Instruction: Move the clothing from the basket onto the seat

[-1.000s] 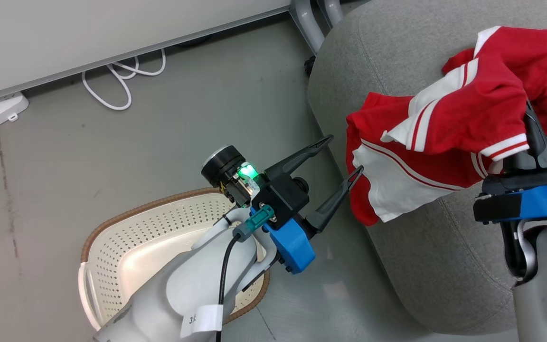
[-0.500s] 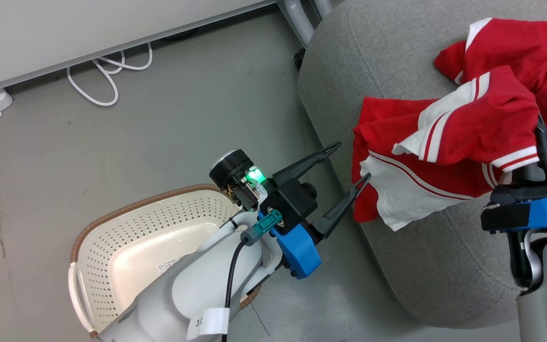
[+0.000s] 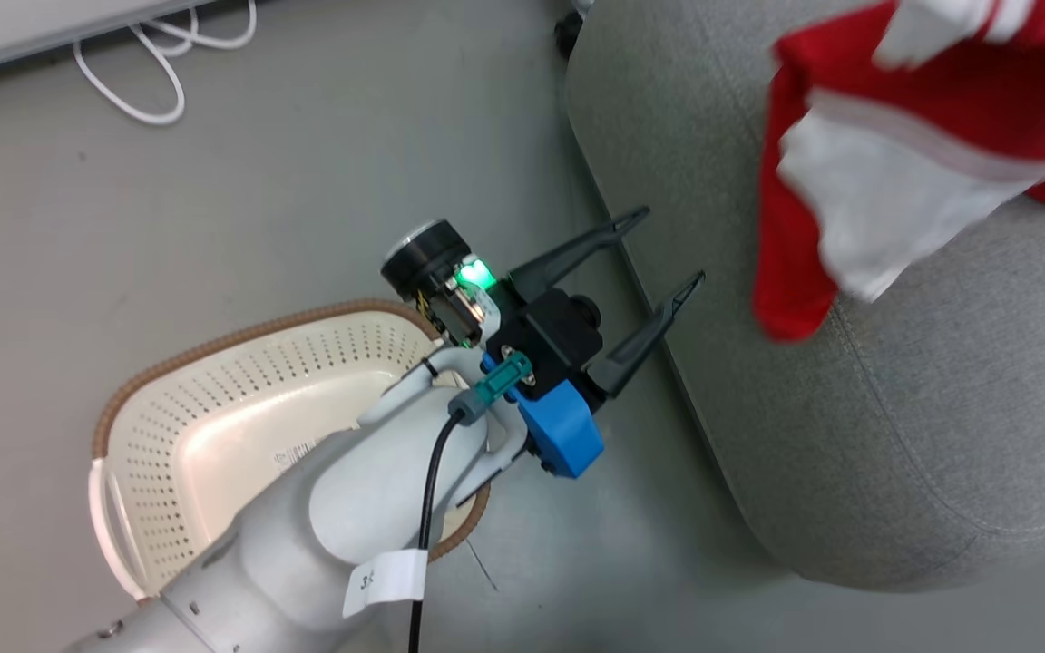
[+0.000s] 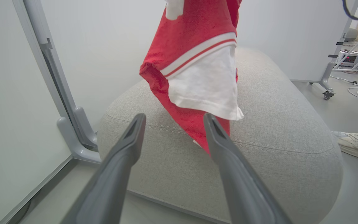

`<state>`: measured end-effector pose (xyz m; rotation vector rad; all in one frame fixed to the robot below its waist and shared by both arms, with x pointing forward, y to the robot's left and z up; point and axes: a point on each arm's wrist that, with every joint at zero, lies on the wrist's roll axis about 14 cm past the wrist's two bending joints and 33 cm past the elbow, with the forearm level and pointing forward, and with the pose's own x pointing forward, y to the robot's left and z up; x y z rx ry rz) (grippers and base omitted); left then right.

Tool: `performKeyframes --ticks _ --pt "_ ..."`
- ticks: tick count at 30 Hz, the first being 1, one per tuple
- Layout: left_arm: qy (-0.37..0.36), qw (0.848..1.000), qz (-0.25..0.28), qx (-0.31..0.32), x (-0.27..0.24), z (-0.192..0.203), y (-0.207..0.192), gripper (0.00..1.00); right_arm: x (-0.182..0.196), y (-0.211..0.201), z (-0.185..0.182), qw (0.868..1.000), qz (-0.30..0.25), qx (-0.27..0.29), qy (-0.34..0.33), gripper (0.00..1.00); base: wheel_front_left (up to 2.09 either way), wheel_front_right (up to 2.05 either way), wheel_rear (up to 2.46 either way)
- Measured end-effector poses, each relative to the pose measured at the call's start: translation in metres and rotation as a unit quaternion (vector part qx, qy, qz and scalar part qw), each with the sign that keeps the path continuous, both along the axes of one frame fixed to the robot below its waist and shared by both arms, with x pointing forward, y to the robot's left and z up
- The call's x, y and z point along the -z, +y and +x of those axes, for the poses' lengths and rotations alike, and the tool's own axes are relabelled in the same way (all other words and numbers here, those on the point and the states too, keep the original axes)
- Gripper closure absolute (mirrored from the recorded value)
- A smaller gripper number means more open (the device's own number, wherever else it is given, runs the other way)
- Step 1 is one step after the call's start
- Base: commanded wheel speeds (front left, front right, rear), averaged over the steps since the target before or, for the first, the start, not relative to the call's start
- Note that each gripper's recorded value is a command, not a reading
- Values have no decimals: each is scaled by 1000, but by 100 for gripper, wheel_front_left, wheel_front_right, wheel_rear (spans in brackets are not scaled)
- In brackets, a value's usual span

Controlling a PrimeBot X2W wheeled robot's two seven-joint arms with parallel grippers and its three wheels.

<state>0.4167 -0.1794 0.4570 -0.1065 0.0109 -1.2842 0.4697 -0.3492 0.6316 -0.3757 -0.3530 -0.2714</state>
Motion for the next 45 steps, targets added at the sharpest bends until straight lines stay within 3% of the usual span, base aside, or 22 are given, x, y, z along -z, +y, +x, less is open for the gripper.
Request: performKeyframes --ticks 1,8,12,17,23,34,41,42,43,44,45 --pt "0 1000 1 1 7 8 -1 0 -24 -12 10 999 -25 12 -26 100 0 0 0" --pt "5 1000 3 5 33 29 -4 0 -75 -60 25 992 -78 68 -78 100 0 0 0" --pt "13 1000 1 8 51 40 -6 0 -71 -97 29 986 -102 115 -56 100 0 0 0" --pt "27 1000 0 8 76 50 -5 0 -34 -133 30 982 -93 165 -11 100 0 0 0" --pt "46 999 7 8 103 54 -2 0 40 -156 34 975 -65 195 78 100 0 0 0" --pt "68 997 22 1 132 55 7 0 160 -148 24 959 9 210 192 100 0 0 0" --pt "72 997 28 -4 138 57 12 0 190 -150 17 949 39 218 223 100 0 0 0" --pt "72 997 28 -3 137 57 12 0 189 -150 16 949 41 219 221 89 0 0 0" --pt "71 997 28 -3 136 57 11 0 187 -152 14 950 49 223 213 53 0 0 0" --pt "69 997 29 -3 135 57 11 0 185 -152 13 951 58 224 207 4 0 0 0" --pt "66 997 28 -3 132 57 11 0 184 -152 11 951 59 224 206 0 0 0 0"
